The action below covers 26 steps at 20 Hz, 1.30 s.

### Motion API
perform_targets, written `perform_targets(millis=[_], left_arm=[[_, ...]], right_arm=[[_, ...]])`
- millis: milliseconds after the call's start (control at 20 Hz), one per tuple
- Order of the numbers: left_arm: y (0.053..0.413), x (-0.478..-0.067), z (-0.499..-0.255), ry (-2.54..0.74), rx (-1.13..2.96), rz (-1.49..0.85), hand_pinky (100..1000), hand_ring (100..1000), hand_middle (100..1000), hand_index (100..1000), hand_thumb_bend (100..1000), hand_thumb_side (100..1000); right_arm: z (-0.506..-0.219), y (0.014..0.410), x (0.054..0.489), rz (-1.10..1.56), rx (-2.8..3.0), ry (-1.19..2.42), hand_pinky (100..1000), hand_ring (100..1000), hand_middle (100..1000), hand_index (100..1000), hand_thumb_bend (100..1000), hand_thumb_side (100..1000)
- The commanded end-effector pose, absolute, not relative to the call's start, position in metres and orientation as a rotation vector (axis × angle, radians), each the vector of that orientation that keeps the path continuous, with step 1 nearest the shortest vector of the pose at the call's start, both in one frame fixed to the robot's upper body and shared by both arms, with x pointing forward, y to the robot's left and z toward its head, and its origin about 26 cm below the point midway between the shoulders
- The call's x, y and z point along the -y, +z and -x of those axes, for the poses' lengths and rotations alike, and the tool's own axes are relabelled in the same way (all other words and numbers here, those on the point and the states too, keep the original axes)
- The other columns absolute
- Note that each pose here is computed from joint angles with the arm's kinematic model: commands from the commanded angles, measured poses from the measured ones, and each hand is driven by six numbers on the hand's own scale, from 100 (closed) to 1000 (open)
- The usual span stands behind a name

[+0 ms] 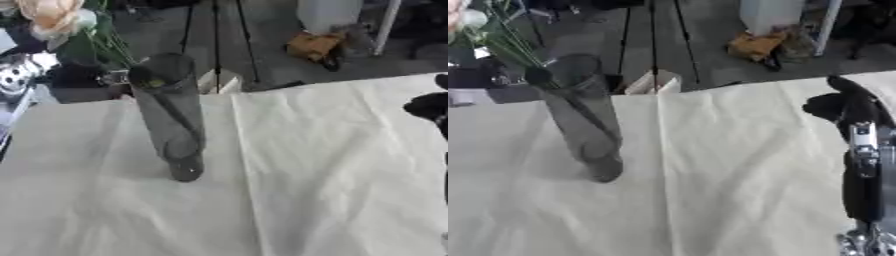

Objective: Arrange flowers into the vase.

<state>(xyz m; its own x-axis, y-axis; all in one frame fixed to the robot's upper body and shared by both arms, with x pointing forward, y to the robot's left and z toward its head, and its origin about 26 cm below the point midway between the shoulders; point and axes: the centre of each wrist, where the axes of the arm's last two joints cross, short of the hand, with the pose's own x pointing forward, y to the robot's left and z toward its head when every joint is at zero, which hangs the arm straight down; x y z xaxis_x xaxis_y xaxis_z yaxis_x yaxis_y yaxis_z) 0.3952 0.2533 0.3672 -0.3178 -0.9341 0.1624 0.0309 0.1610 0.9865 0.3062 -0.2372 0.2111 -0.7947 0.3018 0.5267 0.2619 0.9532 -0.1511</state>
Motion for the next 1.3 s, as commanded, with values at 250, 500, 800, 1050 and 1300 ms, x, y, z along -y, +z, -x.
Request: perform_targets(millis=[250, 500, 800, 1050, 1300], left_arm=[[0.382, -0.272, -0.383, -1.315, 1.491, -0.968, 860, 906, 925, 1000, 1000, 1000], [0.380, -0.281, -0.374, -1.328, 1.477, -0.981, 859, 904, 923, 1000, 1000, 1000], [0.376, -0.289, -0.361, -1.322, 1.482, -0.966, 849, 896, 918, 1000, 1000, 1000], [0.376, -0.294, -0.349, -1.281, 1.531, -0.948, 826, 877, 898, 1000, 1000, 1000], [0.371, -0.294, -0.332, -1.262, 1.578, -0.926, 812, 864, 887, 1000, 1000, 1000]], right_arm=[[-0.303, 0.218, 0.240, 0.410, 2.558, 0.086, 727, 648, 592, 834, 100, 1000], [-0.303, 0.218, 0.241, 0.416, 2.559, 0.080, 727, 648, 592, 834, 100, 1000], [-0.303, 0.219, 0.242, 0.419, 2.563, 0.071, 727, 650, 593, 834, 100, 1000], [-0.304, 0.219, 0.243, 0.426, 2.568, 0.063, 727, 651, 595, 833, 100, 1000], [-0.304, 0.220, 0.244, 0.433, 2.574, 0.051, 728, 652, 595, 833, 100, 1000]])
